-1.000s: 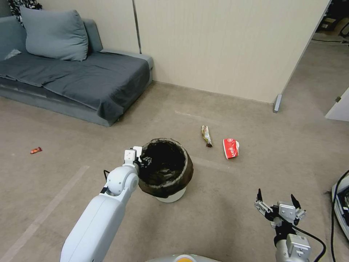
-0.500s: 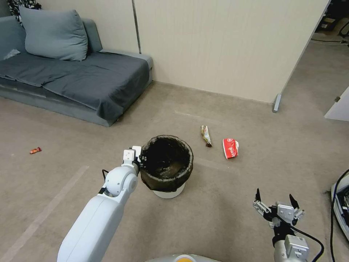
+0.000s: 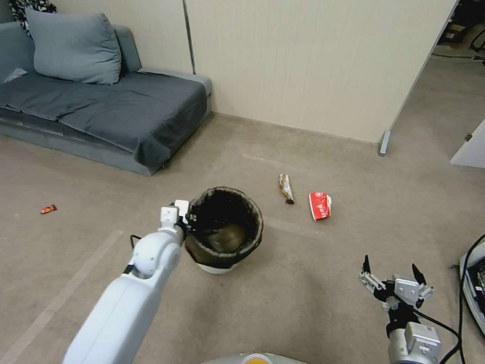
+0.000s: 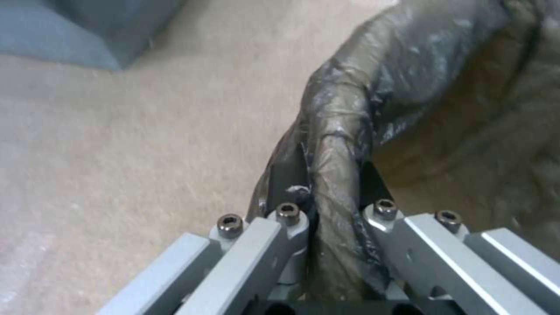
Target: Pick up the trash bin, then pick up the garbage from the floor and place it into the trash bin.
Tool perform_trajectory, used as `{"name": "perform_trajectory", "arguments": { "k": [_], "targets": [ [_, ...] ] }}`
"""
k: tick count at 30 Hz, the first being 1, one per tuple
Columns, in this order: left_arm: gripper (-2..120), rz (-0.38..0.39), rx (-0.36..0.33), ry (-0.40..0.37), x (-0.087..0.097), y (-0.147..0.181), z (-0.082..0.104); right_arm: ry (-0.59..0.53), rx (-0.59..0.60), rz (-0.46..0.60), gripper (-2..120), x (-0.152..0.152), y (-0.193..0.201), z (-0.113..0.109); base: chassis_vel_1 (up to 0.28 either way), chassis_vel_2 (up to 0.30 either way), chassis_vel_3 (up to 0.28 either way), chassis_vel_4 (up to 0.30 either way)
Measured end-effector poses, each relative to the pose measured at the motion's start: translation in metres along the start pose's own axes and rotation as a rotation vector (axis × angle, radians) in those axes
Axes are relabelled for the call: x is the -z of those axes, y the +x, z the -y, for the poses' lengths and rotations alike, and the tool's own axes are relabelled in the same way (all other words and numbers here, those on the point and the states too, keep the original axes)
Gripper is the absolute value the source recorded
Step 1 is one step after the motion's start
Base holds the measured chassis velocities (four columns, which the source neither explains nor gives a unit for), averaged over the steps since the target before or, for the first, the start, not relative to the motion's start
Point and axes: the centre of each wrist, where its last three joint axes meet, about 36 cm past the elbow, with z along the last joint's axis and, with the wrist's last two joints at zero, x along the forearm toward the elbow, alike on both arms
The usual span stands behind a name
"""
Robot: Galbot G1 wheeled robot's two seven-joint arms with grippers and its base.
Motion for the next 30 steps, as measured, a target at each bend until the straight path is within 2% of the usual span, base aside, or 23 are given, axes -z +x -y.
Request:
{"name": "perform_trajectory", "arguments": {
  "k": [2,6,12,15,20,30],
  "targets": [
    [3,0.038,-0.033,0.005,0.002,0.022,-0.007,-0.003,-0.006,0.007,100,0.002,-0.001,0.002,0.0,0.0,0.0,0.0],
    [2,0.066,-0.054,0.007,0.002,0.047,-0.015,-0.009,-0.011,0.012,100,0.002,-0.001,0.004,0.0,0.0,0.0,0.0],
    [2,0.11,-0.073,-0.008,0.007,0.084,-0.019,-0.008,-0.003,0.026,100,0.005,-0.001,0.006,0.0,0.0,0.0,0.0],
    [2,0.145,-0.085,-0.009,0.009,0.109,-0.016,-0.007,0.022,0.043,100,0.007,0.001,0.009,0.0,0.0,0.0,0.0],
    [2,0.171,-0.076,-0.004,0.007,0.132,-0.008,-0.027,0.049,0.075,100,0.011,0.001,0.012,0.0,0.0,0.0,0.0],
    [2,0.18,-0.059,0.02,-0.004,0.155,0.01,-0.048,0.06,0.105,100,0.015,0.0,0.013,0.0,0.0,0.0,0.0]
  ]
}}
